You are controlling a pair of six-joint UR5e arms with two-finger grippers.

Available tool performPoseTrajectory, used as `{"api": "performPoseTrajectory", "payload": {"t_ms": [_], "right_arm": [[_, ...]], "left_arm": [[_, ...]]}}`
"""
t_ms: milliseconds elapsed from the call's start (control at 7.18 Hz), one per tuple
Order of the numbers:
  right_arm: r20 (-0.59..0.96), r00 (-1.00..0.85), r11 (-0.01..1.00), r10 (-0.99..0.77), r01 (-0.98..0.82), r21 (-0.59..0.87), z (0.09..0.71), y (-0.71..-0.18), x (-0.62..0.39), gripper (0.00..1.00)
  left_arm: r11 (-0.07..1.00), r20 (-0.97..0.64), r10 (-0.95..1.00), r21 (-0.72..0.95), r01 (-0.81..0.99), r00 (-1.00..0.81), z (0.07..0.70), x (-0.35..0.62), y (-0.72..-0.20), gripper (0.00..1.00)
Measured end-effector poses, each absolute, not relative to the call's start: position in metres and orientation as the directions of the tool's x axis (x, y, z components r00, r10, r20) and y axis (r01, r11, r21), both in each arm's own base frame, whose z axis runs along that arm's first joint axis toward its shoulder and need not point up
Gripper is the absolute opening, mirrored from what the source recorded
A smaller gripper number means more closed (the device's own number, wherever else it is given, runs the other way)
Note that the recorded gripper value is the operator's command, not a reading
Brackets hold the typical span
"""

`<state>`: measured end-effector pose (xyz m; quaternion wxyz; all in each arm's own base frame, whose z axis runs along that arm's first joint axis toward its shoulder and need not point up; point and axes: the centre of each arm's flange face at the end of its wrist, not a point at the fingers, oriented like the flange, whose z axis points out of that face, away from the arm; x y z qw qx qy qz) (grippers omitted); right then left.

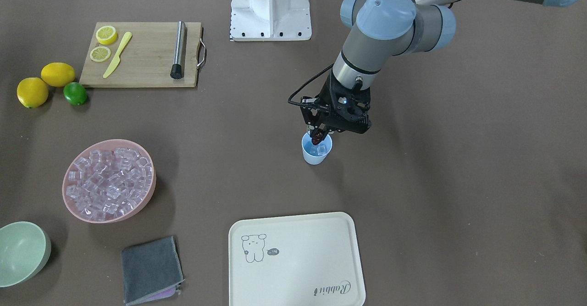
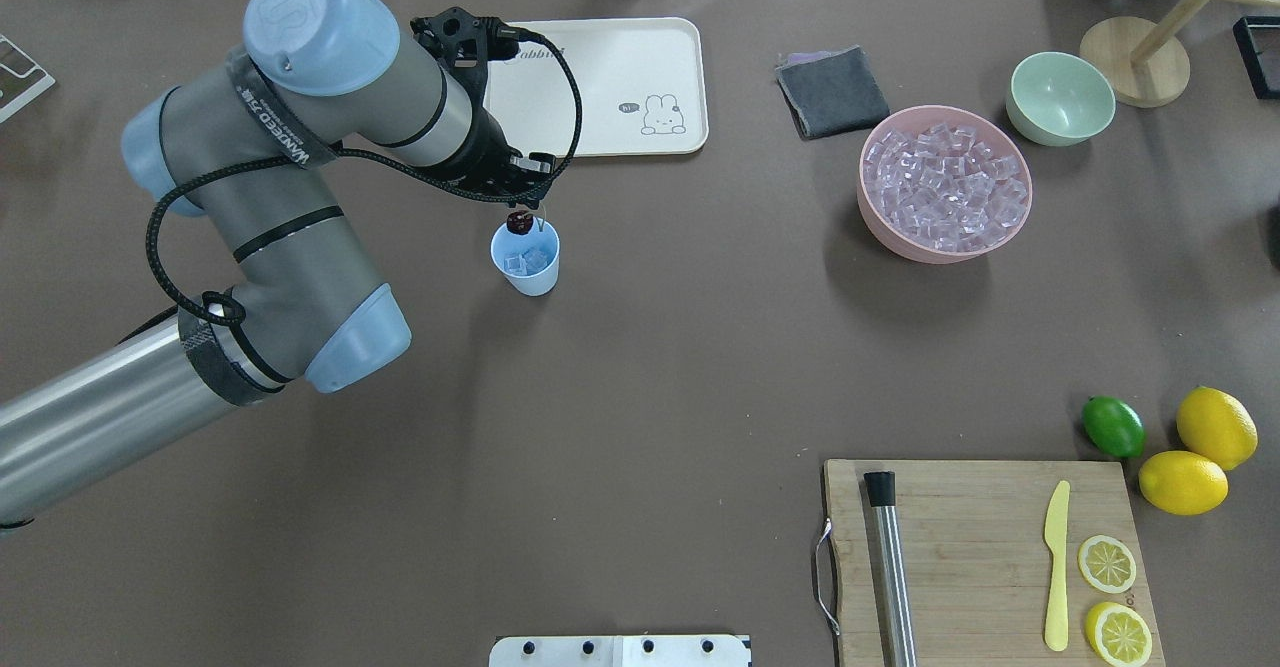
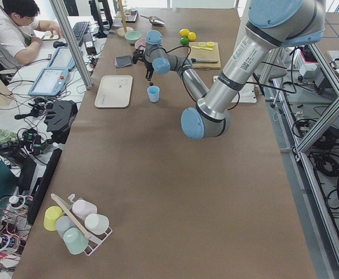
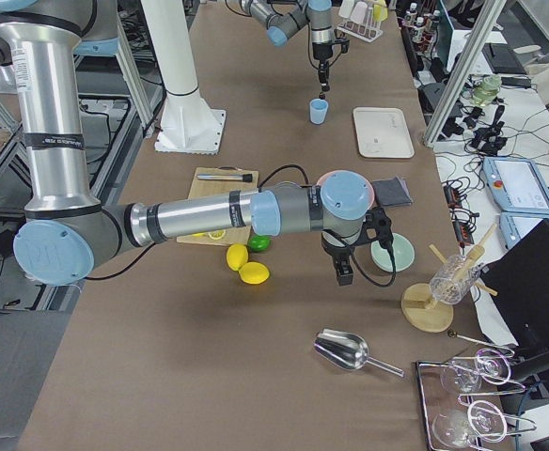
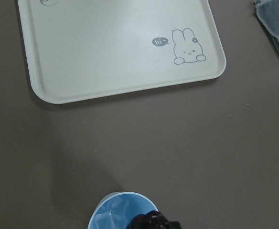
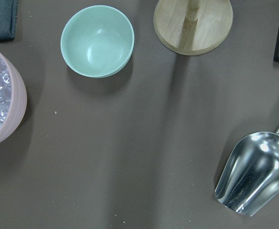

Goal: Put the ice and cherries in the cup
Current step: 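Carry the cherries with the left gripper over the light-blue cup, then lower the cherries into the cup and open the left gripper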

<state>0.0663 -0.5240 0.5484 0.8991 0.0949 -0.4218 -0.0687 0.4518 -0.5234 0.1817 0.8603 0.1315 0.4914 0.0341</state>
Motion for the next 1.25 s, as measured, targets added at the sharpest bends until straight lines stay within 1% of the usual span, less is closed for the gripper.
{"api": "performPoseTrajectory", "payload": {"t_ms": [278, 418, 557, 696, 835, 1253], "right_arm": [[0.715, 0.673, 0.977, -0.190, 0.058, 0.205, 0.555, -0.527, 0.064, 0.99], [0.711, 0.678, 0.978, -0.188, 0.062, 0.199, 0.560, -0.525, 0.064, 0.99], [0.710, 0.679, 0.978, -0.190, 0.066, 0.199, 0.562, -0.524, 0.064, 0.99], [0.709, 0.679, 0.977, -0.192, 0.068, 0.200, 0.563, -0.524, 0.064, 0.99], [0.708, 0.679, 0.977, -0.193, 0.068, 0.201, 0.563, -0.523, 0.064, 0.99], [0.703, 0.683, 0.976, -0.197, 0.069, 0.206, 0.561, -0.523, 0.064, 0.99]], "left_arm": [[0.962, -0.833, 0.189, 0.263, 0.072, 0.520, 0.184, 0.455, -0.522, 0.00], [0.962, -0.830, 0.191, 0.265, 0.069, 0.523, 0.185, 0.459, -0.520, 0.12], [0.961, -0.828, 0.191, 0.267, 0.072, 0.528, 0.187, 0.461, -0.519, 0.62], [0.960, -0.827, 0.192, 0.269, 0.072, 0.529, 0.187, 0.464, -0.518, 0.84], [0.961, -0.826, 0.193, 0.269, 0.070, 0.530, 0.189, 0.466, -0.516, 0.94], [0.961, -0.822, 0.181, 0.265, 0.081, 0.540, 0.202, 0.452, -0.522, 0.97]]}}
